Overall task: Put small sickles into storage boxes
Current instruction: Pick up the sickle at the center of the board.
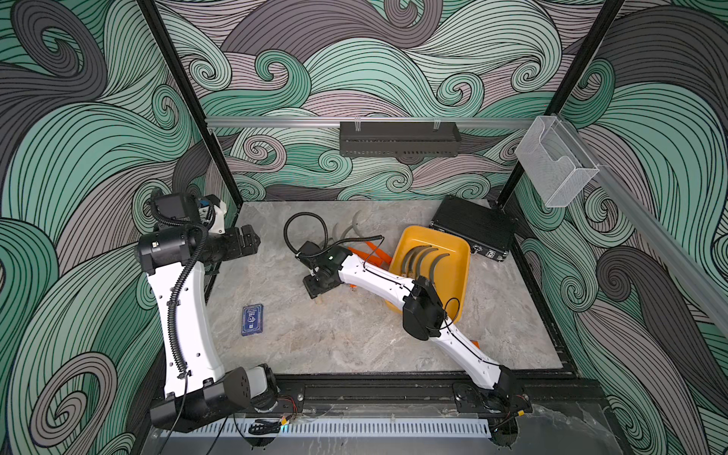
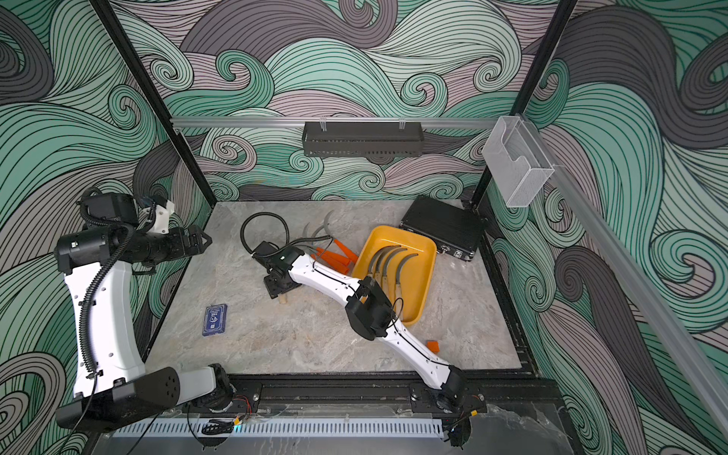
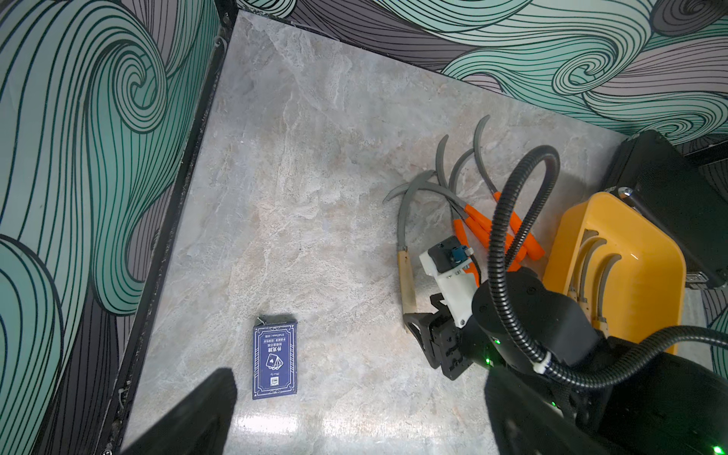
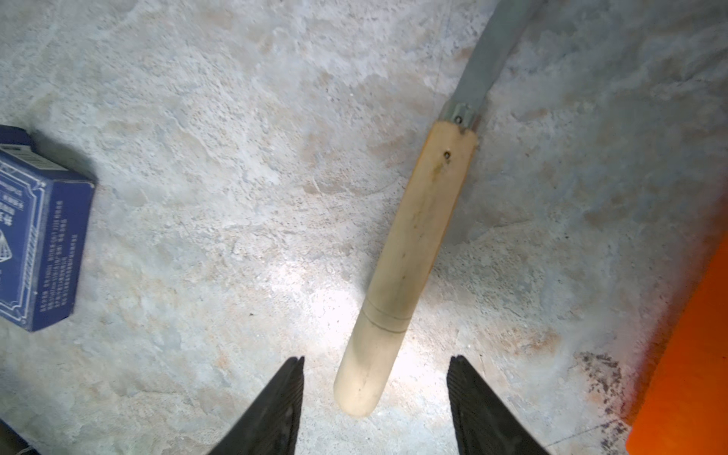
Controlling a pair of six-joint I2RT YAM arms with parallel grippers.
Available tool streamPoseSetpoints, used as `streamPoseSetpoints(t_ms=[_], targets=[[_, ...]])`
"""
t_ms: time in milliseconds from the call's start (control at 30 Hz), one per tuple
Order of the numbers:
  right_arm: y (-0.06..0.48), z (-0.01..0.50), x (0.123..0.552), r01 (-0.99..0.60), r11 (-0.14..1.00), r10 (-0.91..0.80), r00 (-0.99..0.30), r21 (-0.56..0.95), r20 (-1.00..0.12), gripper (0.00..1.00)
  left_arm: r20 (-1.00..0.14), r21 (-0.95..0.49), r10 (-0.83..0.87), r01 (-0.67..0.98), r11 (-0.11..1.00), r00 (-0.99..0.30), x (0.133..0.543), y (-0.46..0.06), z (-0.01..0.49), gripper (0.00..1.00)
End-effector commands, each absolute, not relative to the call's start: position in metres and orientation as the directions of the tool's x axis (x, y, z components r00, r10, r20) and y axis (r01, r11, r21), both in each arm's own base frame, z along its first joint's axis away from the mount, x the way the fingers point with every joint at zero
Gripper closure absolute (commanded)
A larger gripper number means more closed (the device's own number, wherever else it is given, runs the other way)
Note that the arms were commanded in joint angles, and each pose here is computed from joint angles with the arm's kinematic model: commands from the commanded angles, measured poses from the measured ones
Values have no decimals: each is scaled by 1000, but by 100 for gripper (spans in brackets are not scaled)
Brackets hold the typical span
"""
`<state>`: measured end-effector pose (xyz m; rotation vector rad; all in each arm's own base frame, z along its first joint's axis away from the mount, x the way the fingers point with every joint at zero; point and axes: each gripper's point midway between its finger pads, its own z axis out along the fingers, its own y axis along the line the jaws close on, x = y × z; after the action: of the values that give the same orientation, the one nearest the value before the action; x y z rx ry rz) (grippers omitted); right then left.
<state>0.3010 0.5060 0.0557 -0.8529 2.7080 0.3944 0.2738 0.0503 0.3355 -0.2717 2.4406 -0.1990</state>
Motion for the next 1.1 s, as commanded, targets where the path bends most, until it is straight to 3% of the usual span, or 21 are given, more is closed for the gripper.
streamPoseSetpoints(t_ms=[0, 533, 1067], targets=[[503, 34, 292, -588, 792, -534, -797, 163, -282, 39, -628, -212, -234, -127, 969, -742, 270, 48, 342, 2], [496, 15, 289, -570, 814, -533, -810, 110, -246, 41, -631, -216, -228, -115, 970, -741, 269, 45, 345, 1], [471, -2, 283, -538, 842, -526, -834, 35, -164, 60, -631, -228, -228, -103, 968, -742, 269, 42, 343, 1]])
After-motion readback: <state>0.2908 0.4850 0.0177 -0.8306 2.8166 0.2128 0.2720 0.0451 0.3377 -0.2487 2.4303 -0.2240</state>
